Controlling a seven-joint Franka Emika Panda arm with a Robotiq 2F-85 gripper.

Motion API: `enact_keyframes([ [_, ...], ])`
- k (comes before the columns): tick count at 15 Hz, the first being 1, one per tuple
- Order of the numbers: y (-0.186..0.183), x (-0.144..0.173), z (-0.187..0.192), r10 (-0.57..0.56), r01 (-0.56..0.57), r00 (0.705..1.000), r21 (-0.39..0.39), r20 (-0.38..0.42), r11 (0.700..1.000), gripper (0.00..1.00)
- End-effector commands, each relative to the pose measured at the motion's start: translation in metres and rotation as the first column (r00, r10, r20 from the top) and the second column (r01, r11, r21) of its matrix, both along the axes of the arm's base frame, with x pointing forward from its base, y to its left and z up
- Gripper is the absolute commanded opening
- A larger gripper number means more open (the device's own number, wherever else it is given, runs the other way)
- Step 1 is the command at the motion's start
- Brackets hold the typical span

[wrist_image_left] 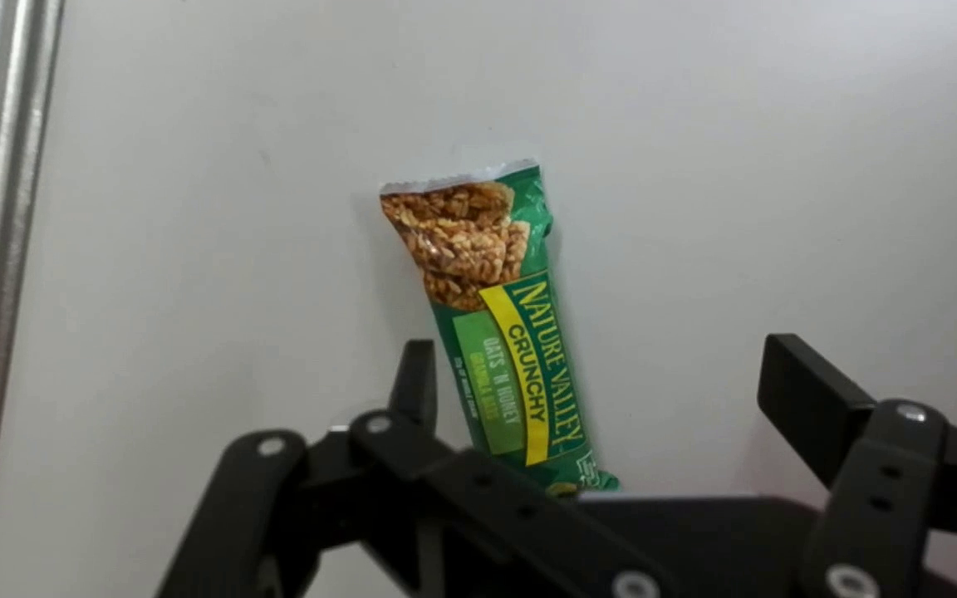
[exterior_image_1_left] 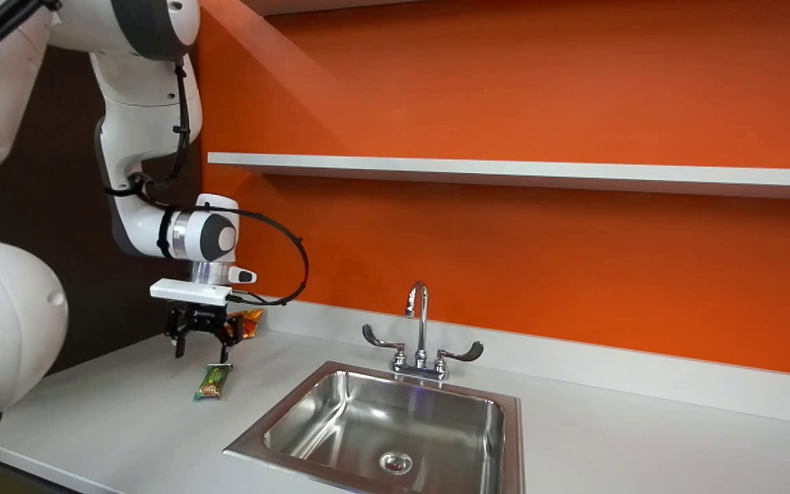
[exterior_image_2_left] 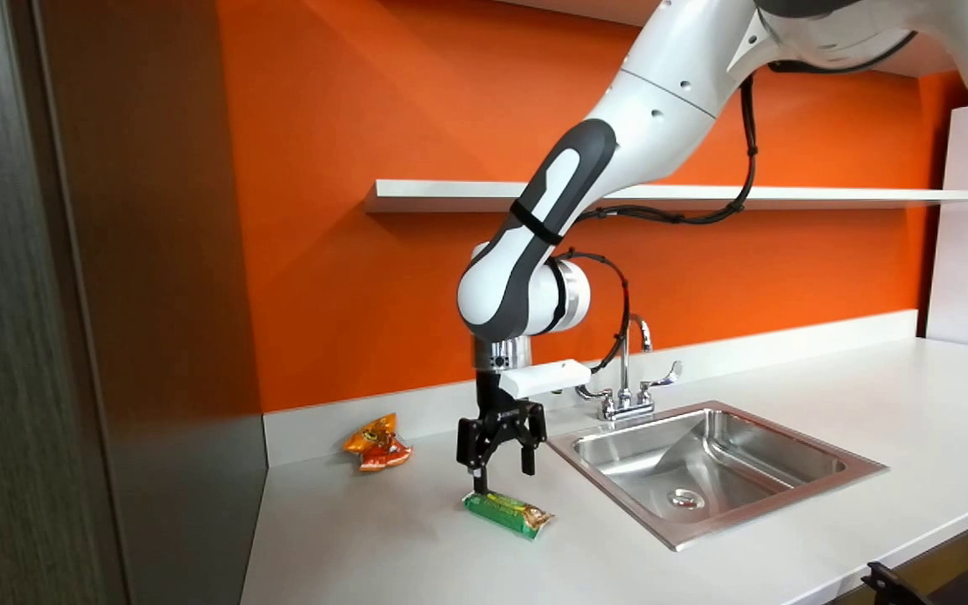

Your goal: Pick up a pack of snack and put it in the sink

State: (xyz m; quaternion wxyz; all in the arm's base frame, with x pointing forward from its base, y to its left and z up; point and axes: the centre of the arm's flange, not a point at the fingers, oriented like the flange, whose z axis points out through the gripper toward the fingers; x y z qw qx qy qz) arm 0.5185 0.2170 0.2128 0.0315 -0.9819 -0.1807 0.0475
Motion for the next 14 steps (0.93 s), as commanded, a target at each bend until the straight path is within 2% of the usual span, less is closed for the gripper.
enact_keyframes([
  [1, 0.004, 0.001, 0.001, 0.087, -0.087, 0.996, 0.002, 0.023, 0.996, 1.00],
  [14, 0.008, 0.014, -0.022, 0.155, -0.154, 0.988, -0.022, 0.028, 0.988, 1.00],
])
